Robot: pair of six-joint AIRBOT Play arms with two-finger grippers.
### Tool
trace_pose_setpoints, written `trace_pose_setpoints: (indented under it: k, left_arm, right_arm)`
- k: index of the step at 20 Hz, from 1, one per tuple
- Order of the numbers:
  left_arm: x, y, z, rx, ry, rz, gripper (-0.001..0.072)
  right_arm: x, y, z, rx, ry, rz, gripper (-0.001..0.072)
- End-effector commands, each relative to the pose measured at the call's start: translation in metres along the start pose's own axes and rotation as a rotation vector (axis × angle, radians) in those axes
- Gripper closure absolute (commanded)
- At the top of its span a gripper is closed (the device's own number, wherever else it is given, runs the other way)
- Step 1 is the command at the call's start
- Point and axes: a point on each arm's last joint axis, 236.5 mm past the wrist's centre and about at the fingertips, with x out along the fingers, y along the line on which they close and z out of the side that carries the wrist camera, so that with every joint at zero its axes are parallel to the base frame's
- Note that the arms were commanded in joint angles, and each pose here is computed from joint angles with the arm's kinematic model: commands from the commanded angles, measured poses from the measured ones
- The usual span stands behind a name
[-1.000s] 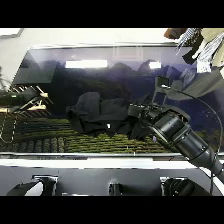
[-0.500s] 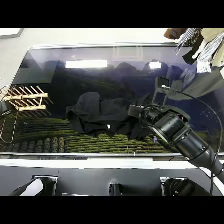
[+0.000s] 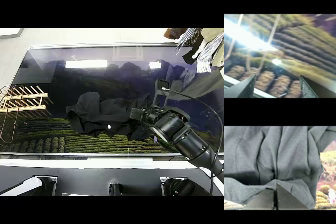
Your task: Fold the clothes and pants, and hang the long-sleeved shirts on hangers.
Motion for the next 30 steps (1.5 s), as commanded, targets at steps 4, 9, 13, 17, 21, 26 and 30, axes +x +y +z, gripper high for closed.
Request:
trace_pose_setpoints:
  k: [4,9,13,17,21,26,30]
  left_arm:
    - [0.028,0.045,-0.02,0.05,0.054,-0.015,0.0096]
    - [0.049,0.046,-0.026,0.061,0.077,-0.076,0.0103]
    - [0.064,0.038,-0.028,0.081,0.091,-0.127,0.0106]
    - [0.079,0.037,-0.035,0.075,0.126,-0.15,0.0111]
    - [0.09,0.037,-0.041,0.067,0.152,-0.167,0.0112]
    - [0.102,0.036,-0.048,0.063,0.185,-0.184,0.0112]
    - [0.112,0.031,-0.054,0.095,0.223,-0.185,0.0113]
  right_arm:
    - [0.0,-0.001,0.0,0.002,0.002,-0.003,0.0686]
    - [0.0,-0.001,0.0,0.002,0.003,-0.003,0.0686]
    - [0.0,-0.001,0.0,0.002,0.002,-0.003,0.0686]
    - [0.0,-0.001,0.0,0.001,0.002,-0.004,0.0686]
    - [0.0,-0.001,0.0,0.001,0.002,-0.004,0.0686]
    - [0.0,-0.001,0.0,0.001,0.002,-0.004,0.0686]
    - [0.0,-0.001,0.0,0.001,0.002,-0.004,0.0686]
